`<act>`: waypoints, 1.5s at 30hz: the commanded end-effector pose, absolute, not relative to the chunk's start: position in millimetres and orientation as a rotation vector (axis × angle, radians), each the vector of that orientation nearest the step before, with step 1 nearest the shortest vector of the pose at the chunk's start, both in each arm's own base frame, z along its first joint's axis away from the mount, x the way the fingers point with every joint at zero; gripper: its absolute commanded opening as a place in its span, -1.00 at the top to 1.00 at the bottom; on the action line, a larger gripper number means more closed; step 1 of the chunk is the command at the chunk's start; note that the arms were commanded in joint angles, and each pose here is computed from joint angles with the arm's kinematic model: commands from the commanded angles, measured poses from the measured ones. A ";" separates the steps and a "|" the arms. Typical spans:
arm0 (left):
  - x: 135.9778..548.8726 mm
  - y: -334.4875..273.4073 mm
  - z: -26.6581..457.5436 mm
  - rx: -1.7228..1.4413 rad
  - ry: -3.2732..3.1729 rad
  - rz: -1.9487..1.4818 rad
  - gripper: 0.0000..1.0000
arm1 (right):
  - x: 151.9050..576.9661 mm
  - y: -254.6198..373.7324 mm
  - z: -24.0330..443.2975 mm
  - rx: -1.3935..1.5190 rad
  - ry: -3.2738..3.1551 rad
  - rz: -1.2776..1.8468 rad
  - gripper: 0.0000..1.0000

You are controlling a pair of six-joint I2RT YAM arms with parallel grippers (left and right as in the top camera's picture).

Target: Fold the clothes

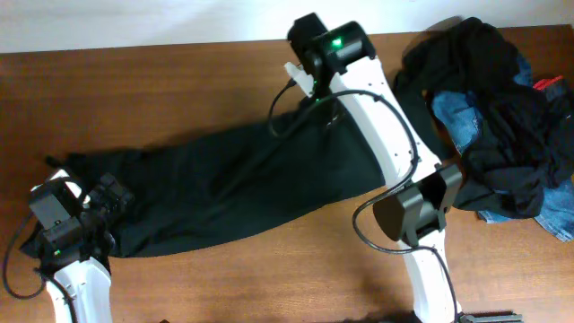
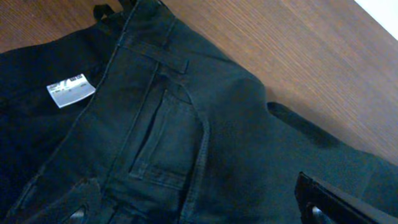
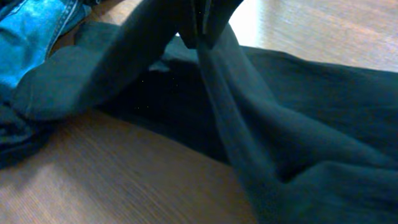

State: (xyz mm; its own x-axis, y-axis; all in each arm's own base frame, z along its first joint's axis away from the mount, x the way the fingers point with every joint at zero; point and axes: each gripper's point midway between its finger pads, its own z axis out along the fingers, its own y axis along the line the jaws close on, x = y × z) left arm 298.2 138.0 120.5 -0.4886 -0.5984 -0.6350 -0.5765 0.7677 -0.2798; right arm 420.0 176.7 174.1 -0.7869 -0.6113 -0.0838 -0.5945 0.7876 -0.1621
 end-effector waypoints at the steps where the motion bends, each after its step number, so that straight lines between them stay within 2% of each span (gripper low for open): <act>1: 299.8 140.1 122.3 -0.854 2.212 -0.019 -0.99 | 407.2 193.3 204.9 -1.004 2.748 -0.211 0.92; 5: 298.8 142.3 122.1 -0.853 2.214 0.001 -0.99 | 391.6 205.8 203.3 -1.067 2.757 -0.216 0.92; 15: 298.7 142.2 122.0 -0.844 2.218 0.005 -0.99 | 383.9 208.4 221.8 -0.996 2.735 -0.200 0.93; 26: 298.2 141.9 121.4 -0.842 2.222 0.006 -0.99 | 347.6 175.7 249.6 -0.982 2.732 -0.253 0.92; 30: 298.3 141.9 121.5 -0.842 2.222 0.005 -0.99 | 353.6 160.3 237.2 -0.939 2.757 -0.288 0.92; 38: 298.3 142.0 121.5 -0.842 2.222 0.006 -0.99 | 369.0 97.6 153.8 -0.774 2.958 -0.355 0.92; 45: 298.3 142.0 121.5 -0.842 2.222 0.006 -0.99 | 375.5 65.4 131.0 -0.666 3.025 -0.235 0.92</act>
